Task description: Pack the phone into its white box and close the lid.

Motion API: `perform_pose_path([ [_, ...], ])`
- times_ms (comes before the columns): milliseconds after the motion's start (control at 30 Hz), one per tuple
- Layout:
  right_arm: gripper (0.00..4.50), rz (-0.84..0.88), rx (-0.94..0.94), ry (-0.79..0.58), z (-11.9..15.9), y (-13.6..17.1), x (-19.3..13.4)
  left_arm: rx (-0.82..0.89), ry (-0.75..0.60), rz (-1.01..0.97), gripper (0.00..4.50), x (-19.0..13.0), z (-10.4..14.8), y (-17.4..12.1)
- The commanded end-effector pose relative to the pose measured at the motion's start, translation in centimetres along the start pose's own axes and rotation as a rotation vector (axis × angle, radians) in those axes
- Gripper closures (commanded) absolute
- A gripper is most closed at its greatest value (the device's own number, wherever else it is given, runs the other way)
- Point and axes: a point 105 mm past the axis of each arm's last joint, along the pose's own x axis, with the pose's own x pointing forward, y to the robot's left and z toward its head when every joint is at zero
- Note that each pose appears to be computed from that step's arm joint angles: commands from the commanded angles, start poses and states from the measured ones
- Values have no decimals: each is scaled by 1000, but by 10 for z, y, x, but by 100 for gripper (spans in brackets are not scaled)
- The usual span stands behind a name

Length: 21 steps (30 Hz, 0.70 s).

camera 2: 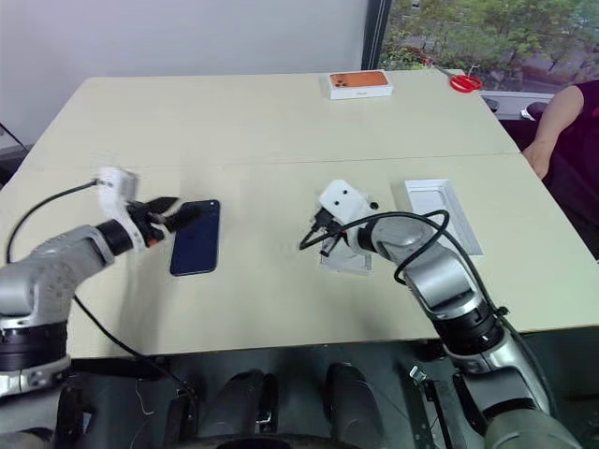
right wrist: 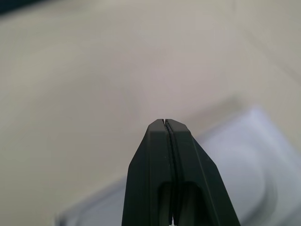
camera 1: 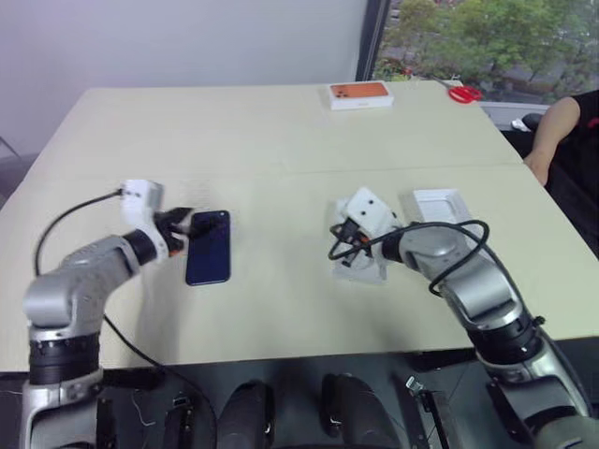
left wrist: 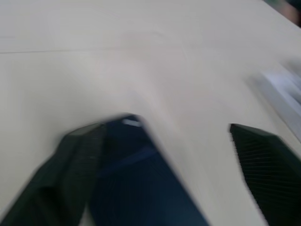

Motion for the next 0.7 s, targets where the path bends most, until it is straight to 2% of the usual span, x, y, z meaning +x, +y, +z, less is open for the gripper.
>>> perform_pose_path([
  [33, 450, 34, -34, -71, 24, 20, 23, -121, 25, 182, 2, -10, 5, 30],
  [267, 450, 101, -4, -71, 41, 51, 68, -195, 290, 305, 2, -19, -31, 44],
  [400, 450, 154, -13, -38, 40, 69, 88, -259, 421, 211, 2, -20, -48, 26],
  [700, 450, 288, -16, 3, 37, 97, 100, -343, 490, 32, 2, -19, -67, -6],
])
